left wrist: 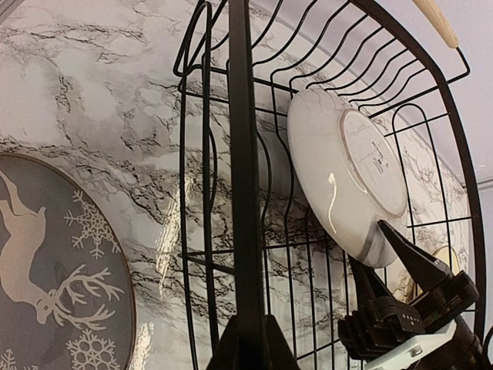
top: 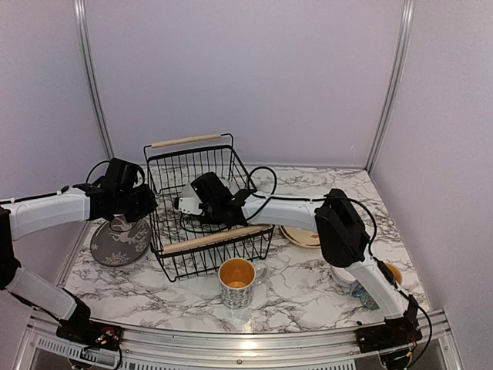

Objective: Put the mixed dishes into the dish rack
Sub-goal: Grab the plate from the dish rack.

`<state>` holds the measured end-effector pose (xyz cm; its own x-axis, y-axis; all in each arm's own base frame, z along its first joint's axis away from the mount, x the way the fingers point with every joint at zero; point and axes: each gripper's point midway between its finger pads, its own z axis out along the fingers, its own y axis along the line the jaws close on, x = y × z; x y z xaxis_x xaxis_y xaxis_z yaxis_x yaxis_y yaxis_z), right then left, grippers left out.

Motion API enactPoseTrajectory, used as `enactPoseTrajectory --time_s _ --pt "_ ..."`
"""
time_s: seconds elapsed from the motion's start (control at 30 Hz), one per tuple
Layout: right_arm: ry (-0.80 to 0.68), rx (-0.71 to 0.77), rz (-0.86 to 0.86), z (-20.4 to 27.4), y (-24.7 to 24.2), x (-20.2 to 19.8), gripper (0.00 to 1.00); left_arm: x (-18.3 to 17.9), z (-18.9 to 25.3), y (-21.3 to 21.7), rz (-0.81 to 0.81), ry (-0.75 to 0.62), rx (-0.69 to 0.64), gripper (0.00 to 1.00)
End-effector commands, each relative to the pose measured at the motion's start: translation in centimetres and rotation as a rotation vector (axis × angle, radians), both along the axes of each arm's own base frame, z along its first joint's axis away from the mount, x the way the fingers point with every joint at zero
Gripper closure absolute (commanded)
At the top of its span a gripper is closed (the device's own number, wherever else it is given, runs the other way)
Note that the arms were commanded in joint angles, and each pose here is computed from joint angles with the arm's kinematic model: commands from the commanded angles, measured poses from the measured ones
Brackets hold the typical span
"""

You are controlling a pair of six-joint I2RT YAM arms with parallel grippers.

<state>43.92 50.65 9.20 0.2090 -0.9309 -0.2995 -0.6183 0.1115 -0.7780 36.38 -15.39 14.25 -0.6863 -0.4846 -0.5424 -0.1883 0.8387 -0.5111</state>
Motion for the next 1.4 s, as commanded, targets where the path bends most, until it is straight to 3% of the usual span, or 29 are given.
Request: enactPoseTrajectory --time_s 0.0,0.27,0.5,0.63,0.9,1.17,1.37 --pt "-0.207 0.200 -0.144 9.1 -1.4 4.1 0.66 -0.4 2.1 -3.4 -0.162 -0.066 -0.037 1.00" --pt "-0.203 0.248 -0.226 8.8 -2.7 6.4 1.00 -0.5 2.2 -3.5 -0.168 -0.071 -0.041 1.00" --pt "0.010 0.325 -0.200 7.8 -3.1 5.8 1.00 -0.7 2.5 -3.8 -0.176 -0.078 -0.058 1.00" --pt "0.102 0.414 -0.200 9.7 -3.8 5.2 1.00 -0.9 2.4 -4.0 -0.177 -0.079 -0.079 1.00" --pt "0.068 0.663 -0.259 17.9 -5.4 4.6 1.00 -0.9 2.3 -4.3 -0.176 -0.082 -0.096 1.00" --pt "0.034 0.784 -0.409 18.7 -7.0 5.8 1.00 -1.3 2.1 -5.4 -0.192 -0.076 -0.130 1.00" --pt "0.040 0.867 -0.416 21.0 -7.2 5.6 1.00 -0.9 3.7 -4.3 -0.091 -0.150 -0.172 1.00"
